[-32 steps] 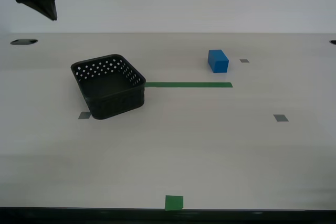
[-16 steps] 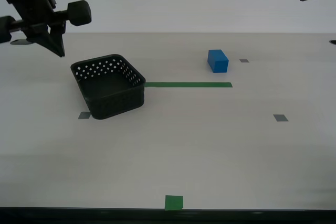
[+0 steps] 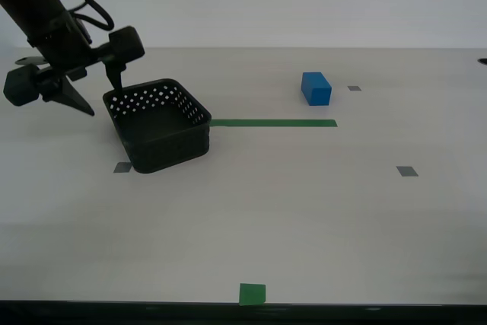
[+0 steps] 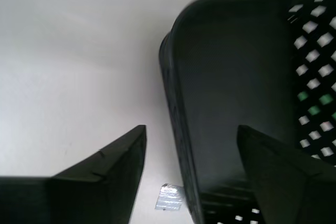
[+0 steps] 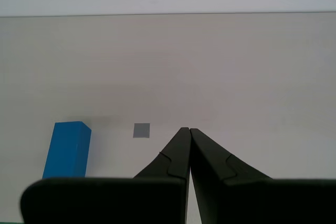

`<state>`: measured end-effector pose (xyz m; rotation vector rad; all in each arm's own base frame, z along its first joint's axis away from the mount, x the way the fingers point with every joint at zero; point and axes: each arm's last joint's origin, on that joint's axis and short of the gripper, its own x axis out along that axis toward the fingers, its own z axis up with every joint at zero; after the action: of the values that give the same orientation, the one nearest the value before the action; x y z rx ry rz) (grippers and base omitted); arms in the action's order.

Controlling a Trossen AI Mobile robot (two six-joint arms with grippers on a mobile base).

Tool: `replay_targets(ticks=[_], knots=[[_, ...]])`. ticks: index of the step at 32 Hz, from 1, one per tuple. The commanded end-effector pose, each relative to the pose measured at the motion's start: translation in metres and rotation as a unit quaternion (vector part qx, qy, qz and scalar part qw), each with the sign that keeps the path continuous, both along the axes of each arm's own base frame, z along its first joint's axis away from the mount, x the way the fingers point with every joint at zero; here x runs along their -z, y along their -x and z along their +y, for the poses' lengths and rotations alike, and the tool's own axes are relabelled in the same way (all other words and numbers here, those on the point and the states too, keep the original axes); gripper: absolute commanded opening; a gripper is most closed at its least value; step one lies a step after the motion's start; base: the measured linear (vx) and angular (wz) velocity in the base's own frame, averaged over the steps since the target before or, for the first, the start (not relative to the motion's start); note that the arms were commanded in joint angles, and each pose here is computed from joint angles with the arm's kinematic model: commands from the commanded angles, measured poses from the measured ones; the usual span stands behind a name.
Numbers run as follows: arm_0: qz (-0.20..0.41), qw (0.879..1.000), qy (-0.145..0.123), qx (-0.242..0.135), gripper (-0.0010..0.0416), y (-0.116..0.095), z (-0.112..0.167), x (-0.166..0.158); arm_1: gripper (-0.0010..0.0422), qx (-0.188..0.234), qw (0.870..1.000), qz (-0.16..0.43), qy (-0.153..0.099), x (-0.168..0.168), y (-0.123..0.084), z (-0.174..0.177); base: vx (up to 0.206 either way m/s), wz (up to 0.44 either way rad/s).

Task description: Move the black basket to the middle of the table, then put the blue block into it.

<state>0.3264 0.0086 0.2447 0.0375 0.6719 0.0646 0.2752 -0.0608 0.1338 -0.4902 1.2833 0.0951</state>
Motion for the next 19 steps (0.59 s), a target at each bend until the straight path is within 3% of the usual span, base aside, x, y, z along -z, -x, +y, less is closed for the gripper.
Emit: replay_targets(ticks=[1, 4, 8, 12, 16, 19], knots=[[-0.002, 1.0, 0.0, -0.001, 0.0, 0.0, 0.0, 0.0, 0.0272, 0.005, 0.999, 0.041, -0.003, 0.023, -0.005, -0.008, 0.0, 0.0], [0.0, 1.0, -0.001, -0.001, 0.0, 0.0, 0.0, 0.0, 0.0272, -0.003, 0.997, 0.074, -0.006, 0.042, -0.013, -0.012, 0.0, 0.0], [0.0, 1.0, -0.001, -0.002, 0.0, 0.0, 0.0, 0.0, 0.0238, 0.0, 0.997, 0.078, -0.006, 0.047, -0.022, -0.015, 0.0, 0.0], [0.0, 1.0, -0.001, -0.002, 0.0, 0.0, 0.0, 0.0, 0.0137, 0.002, 0.998, 0.061, -0.003, 0.04, -0.029, -0.018, 0.0, 0.0], [-0.001, 1.0, -0.001, -0.002, 0.0001, 0.0, 0.001, 0.0, -0.0005, 0.003, 0.998, 0.06, -0.003, 0.039, -0.03, -0.018, 0.0, 0.0], [-0.001, 1.0, -0.001, -0.002, 0.0, 0.0, 0.001, 0.0, -0.0004, 0.005, 0.998, 0.06, -0.003, 0.039, -0.03, -0.018, 0.0, 0.0]])
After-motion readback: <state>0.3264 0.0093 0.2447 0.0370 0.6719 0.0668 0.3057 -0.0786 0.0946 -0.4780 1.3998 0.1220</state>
